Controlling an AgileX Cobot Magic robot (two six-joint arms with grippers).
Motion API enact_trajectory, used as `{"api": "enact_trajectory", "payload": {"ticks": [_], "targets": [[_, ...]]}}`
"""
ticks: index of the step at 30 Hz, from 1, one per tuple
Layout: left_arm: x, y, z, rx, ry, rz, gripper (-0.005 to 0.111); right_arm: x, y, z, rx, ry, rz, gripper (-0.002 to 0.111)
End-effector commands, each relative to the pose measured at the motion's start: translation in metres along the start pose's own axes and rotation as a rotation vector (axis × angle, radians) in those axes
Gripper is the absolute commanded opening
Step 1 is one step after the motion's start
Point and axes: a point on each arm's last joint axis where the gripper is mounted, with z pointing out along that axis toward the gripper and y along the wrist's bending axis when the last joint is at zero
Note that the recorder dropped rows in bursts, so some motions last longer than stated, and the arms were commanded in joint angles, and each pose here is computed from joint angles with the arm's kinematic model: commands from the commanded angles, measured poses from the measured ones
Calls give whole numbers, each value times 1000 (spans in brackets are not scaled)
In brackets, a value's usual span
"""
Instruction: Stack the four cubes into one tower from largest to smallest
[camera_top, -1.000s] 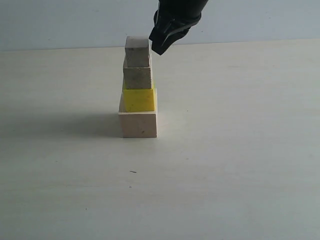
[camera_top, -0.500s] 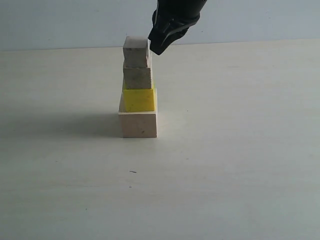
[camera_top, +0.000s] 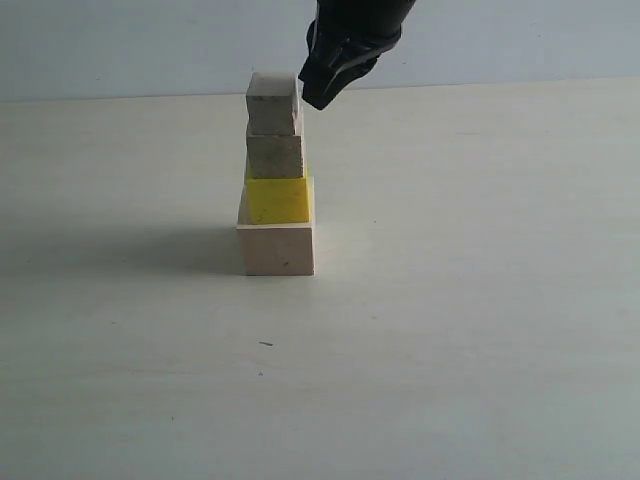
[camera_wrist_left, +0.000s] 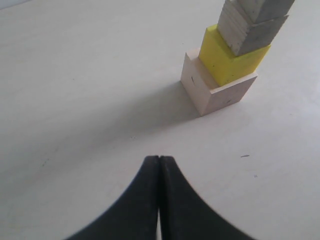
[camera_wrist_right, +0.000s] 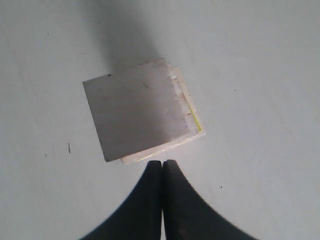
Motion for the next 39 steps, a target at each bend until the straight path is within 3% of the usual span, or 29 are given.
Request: {"api": "enact_trajectory", "payload": {"ticks": [1, 26, 30, 36, 39], "targets": [[0, 0, -2, 2, -7, -3, 0, -2, -1, -3, 13, -28, -5, 0], [0, 0, -2, 2, -7, -3, 0, -2, -7, 8, 30, -26, -10, 0], [0, -1, -2, 3, -5, -3, 0, 3, -12, -5, 132, 20, -11, 0], [0, -1, -2, 4, -2, -3, 0, 8, -32, -44, 227, -239, 270, 0], [0, -1, -2, 4, -2, -3, 0, 22, -31, -54, 274, -298, 342, 0]]}}
